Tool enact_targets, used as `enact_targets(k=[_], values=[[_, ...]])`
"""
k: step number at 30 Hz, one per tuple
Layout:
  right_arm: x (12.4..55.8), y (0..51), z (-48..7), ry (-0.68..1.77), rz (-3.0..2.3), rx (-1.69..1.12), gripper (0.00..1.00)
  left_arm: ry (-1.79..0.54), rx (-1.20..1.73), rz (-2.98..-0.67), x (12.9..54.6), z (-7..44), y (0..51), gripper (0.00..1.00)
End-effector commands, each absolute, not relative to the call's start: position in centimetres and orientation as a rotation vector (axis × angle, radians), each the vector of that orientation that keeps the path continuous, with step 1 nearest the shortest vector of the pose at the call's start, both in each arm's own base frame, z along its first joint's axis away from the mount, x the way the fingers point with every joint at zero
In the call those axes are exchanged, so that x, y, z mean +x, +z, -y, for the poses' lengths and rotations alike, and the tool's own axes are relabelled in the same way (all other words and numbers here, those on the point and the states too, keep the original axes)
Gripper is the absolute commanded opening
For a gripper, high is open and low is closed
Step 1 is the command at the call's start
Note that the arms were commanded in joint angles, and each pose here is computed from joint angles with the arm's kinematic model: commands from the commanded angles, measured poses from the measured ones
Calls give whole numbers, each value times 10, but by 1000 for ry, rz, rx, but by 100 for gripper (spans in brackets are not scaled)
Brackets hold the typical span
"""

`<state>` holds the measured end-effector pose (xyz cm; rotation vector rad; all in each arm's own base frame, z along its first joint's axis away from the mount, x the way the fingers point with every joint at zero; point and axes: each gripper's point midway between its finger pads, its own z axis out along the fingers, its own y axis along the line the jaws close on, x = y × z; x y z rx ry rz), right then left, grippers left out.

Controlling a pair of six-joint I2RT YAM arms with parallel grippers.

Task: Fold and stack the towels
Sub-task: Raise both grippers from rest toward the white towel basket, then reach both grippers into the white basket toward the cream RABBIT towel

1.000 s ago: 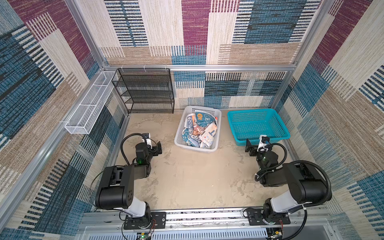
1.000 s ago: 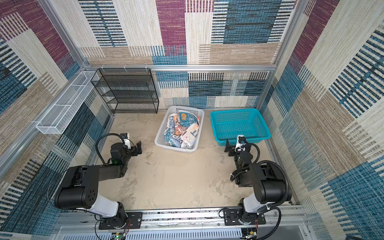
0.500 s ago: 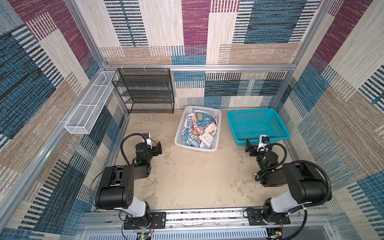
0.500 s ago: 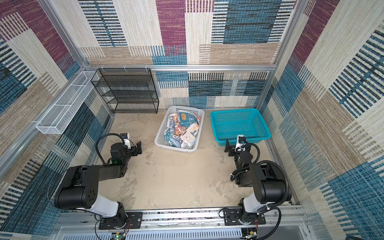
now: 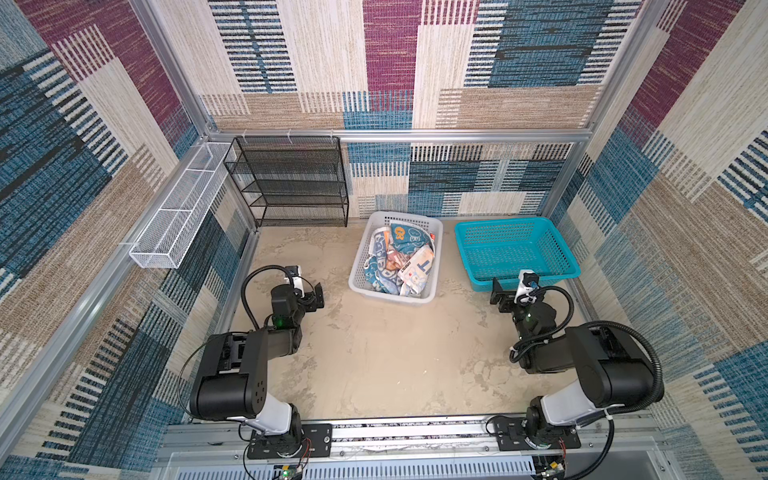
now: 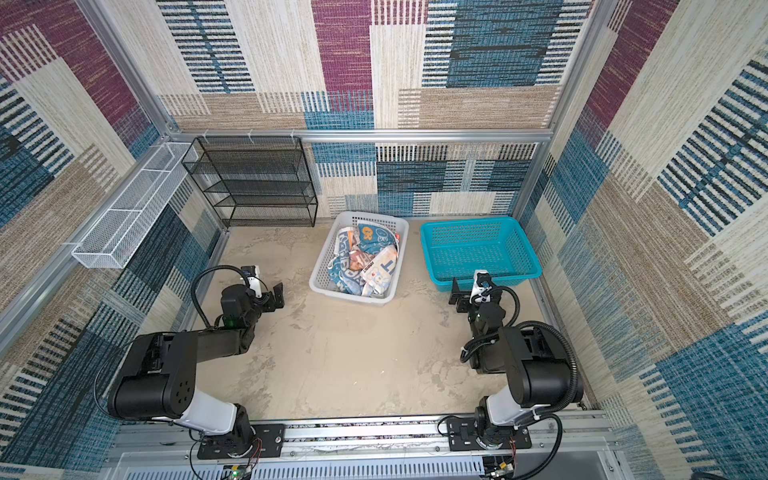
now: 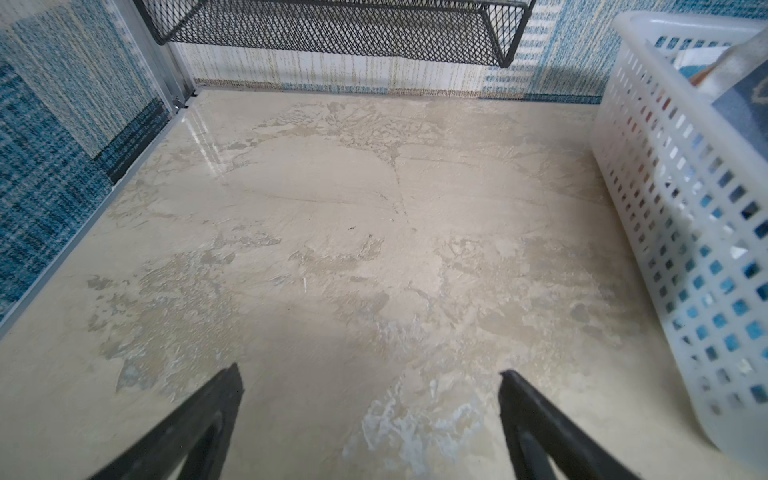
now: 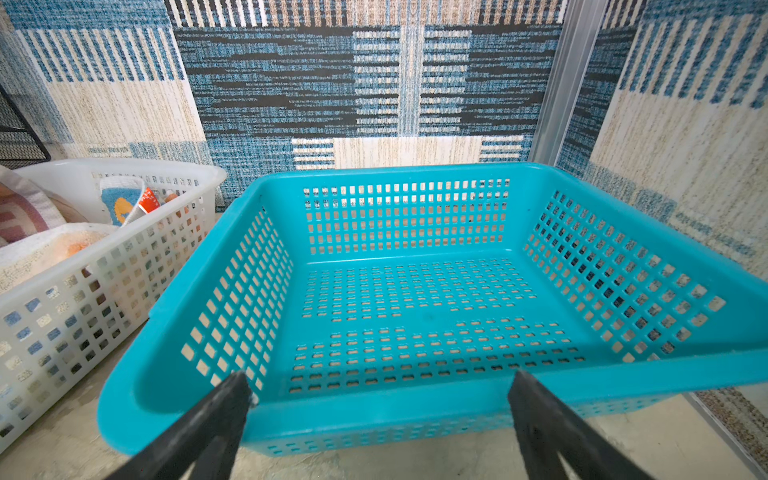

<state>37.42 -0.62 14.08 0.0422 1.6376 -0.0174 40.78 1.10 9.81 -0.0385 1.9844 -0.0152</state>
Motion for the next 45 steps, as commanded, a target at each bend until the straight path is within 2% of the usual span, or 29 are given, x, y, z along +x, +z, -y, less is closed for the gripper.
enact_targets(k=[1,9,13,17,19,24,29,37,45], values=[[386,155,18,-51,-1652,121,99,32,-48,-2061,407,-18,102,99],[383,174,33,-81,-1662,273,99,213,-26,-2036,395,-4,123,99],[384,185,43,29,-1715,532,99,299,-75,-2003,386,-2,135,99],[376,199,34,164,-1700,594,99,386,-184,-1941,367,-8,163,99],[374,209,19,254,-1706,539,99,347,-245,-1907,355,-7,178,99],[368,235,-19,448,-1724,384,99,242,-180,-1836,338,26,213,99],[369,240,-55,467,-1801,281,99,-12,-154,-1843,326,64,228,99],[387,202,-138,628,-1990,170,99,-365,-35,-2082,339,138,208,99],[413,168,-205,605,-2131,84,99,-441,107,-2121,343,175,222,99]])
